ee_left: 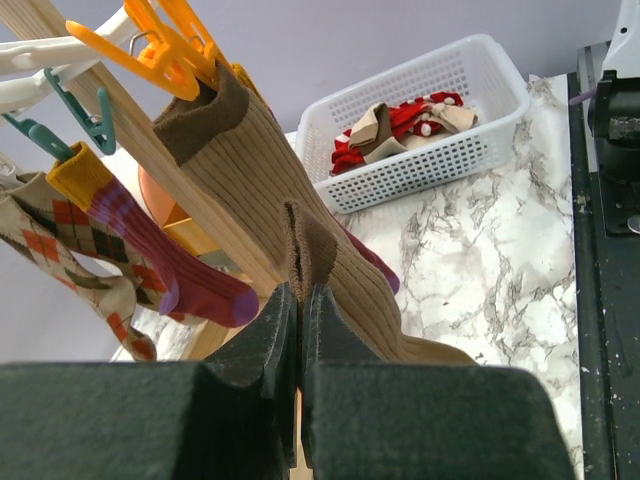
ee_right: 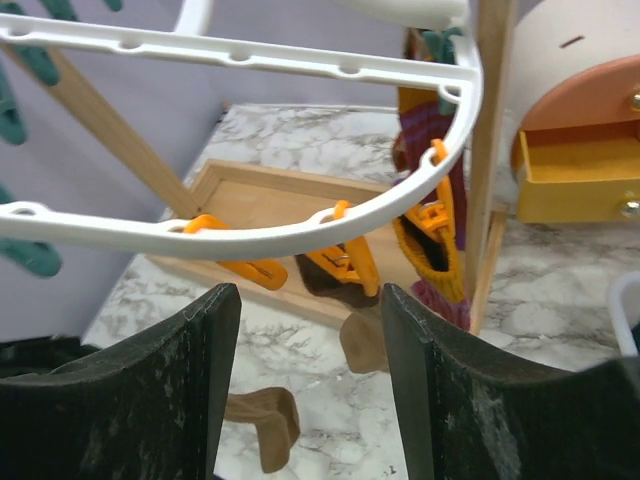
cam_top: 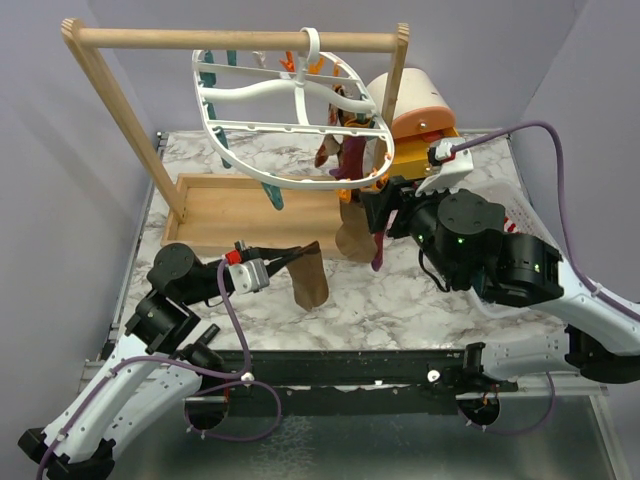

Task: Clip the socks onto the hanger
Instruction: Adjust the hanger on the clothesline.

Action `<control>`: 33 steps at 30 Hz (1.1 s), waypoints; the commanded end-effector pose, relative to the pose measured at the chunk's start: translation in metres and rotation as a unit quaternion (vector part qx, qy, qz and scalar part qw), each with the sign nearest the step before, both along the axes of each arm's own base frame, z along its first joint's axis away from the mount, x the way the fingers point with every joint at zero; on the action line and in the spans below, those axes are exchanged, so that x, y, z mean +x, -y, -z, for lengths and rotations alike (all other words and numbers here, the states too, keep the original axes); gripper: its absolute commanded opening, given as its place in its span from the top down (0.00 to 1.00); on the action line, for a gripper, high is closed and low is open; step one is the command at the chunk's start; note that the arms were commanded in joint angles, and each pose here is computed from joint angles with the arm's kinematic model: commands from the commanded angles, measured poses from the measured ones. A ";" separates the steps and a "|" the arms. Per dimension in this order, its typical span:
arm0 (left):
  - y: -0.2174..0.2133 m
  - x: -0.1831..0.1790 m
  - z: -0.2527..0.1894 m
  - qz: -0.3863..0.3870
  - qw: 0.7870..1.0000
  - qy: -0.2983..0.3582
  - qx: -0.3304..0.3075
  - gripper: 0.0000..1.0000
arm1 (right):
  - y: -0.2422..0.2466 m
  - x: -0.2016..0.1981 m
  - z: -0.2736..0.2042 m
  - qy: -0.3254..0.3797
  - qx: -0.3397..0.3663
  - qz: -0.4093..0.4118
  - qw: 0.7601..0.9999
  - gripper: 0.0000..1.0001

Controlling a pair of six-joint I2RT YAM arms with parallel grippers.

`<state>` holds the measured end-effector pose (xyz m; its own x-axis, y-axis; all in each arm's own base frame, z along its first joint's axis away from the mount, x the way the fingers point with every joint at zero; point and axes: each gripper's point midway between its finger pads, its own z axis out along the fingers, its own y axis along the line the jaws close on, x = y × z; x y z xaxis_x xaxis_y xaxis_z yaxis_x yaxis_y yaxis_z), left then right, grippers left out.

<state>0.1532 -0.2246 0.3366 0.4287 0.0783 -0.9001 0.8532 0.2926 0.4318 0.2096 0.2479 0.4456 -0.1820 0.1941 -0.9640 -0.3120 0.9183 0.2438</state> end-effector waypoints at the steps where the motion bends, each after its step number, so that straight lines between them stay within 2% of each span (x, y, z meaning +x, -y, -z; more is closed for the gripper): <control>1: 0.000 -0.001 -0.003 0.002 1.000 0.003 -0.007 1.00 | -0.031 -0.027 0.000 -0.011 -0.006 -0.135 0.991 0.36; 3: 0.000 0.000 0.000 0.000 1.000 0.001 -0.006 1.00 | -0.047 -0.032 0.010 -0.040 -0.032 -0.160 0.986 0.35; 6: 0.000 0.000 0.003 -0.001 1.000 -0.003 -0.005 1.00 | -0.059 -0.031 0.019 -0.069 -0.055 -0.155 0.984 0.31; 10: -0.002 0.000 0.003 -0.005 1.000 -0.002 -0.007 1.00 | -0.058 -0.019 0.025 -0.062 -0.039 -0.113 0.991 0.26; 16: -0.004 0.000 0.003 -0.011 1.000 0.001 -0.005 1.00 | -0.058 -0.007 0.032 -0.049 -0.038 -0.043 0.997 0.22; 23: -0.003 0.002 0.006 -0.013 1.000 -0.002 -0.003 1.00 | -0.063 -0.012 0.015 0.003 -0.024 0.010 1.000 0.23; 33: -0.005 0.001 0.004 -0.016 1.000 0.001 -0.007 1.00 | -0.069 -0.008 0.013 0.023 -0.024 0.053 0.998 0.32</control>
<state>0.1536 -0.2219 0.3323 0.4249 0.0827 -0.9015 0.8494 0.3079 0.4286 0.1952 0.3262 0.4240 -0.1691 0.1198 -0.9783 -0.3071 0.9368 0.1678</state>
